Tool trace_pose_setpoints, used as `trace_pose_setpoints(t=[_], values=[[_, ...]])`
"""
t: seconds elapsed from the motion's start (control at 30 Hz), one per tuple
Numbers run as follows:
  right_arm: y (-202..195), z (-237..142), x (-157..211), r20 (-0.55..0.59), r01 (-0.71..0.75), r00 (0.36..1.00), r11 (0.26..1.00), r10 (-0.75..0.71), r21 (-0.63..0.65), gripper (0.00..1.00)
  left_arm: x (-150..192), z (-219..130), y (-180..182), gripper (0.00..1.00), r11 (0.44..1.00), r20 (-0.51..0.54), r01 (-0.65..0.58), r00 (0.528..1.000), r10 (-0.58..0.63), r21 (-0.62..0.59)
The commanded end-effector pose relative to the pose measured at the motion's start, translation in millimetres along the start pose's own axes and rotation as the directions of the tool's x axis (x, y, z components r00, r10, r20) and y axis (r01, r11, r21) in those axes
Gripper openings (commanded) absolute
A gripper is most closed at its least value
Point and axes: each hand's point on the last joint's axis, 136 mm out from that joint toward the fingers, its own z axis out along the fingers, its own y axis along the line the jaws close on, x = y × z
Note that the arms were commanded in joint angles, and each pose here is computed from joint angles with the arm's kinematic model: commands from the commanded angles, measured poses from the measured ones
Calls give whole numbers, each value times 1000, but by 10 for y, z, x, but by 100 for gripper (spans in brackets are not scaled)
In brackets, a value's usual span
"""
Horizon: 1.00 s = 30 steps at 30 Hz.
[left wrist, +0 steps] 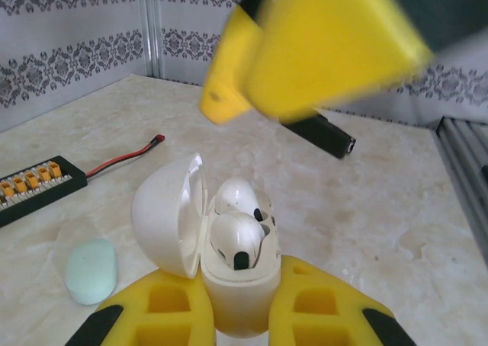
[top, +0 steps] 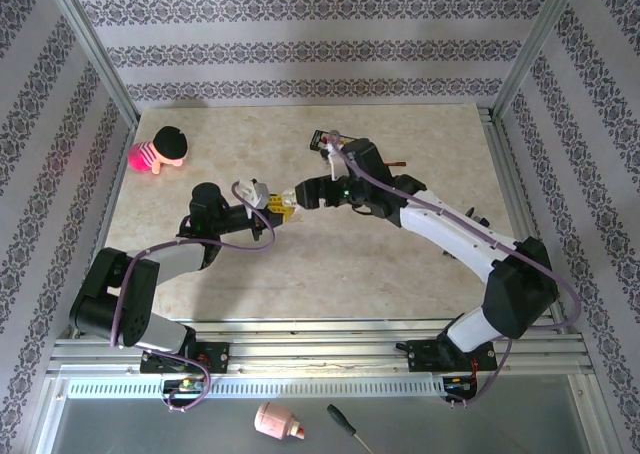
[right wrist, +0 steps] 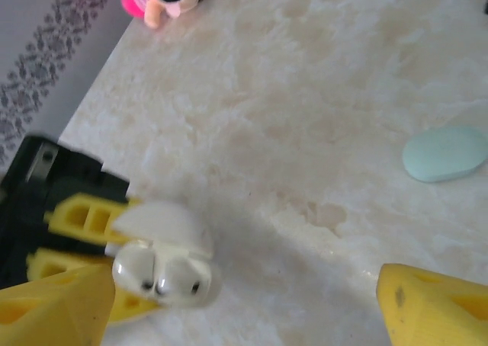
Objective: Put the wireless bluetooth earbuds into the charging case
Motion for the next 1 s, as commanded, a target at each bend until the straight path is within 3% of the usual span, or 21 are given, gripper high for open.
trace_pose_setpoints(t=[0.0, 0.37, 0.97], values=[[170, 46, -144, 1, -68, 998, 995, 68, -73, 89, 75, 41, -144, 0, 989, -56, -150, 987, 150, 16], [-1, 309, 24, -78, -118, 990, 992, 114, -38, 89, -64, 13, -134, 0, 971, -29, -234, 972, 233, -50], [9, 166, 159, -117, -65, 991, 997, 61, -37, 89, -233, 19, -12, 0, 983, 41, -138, 989, 144, -117]])
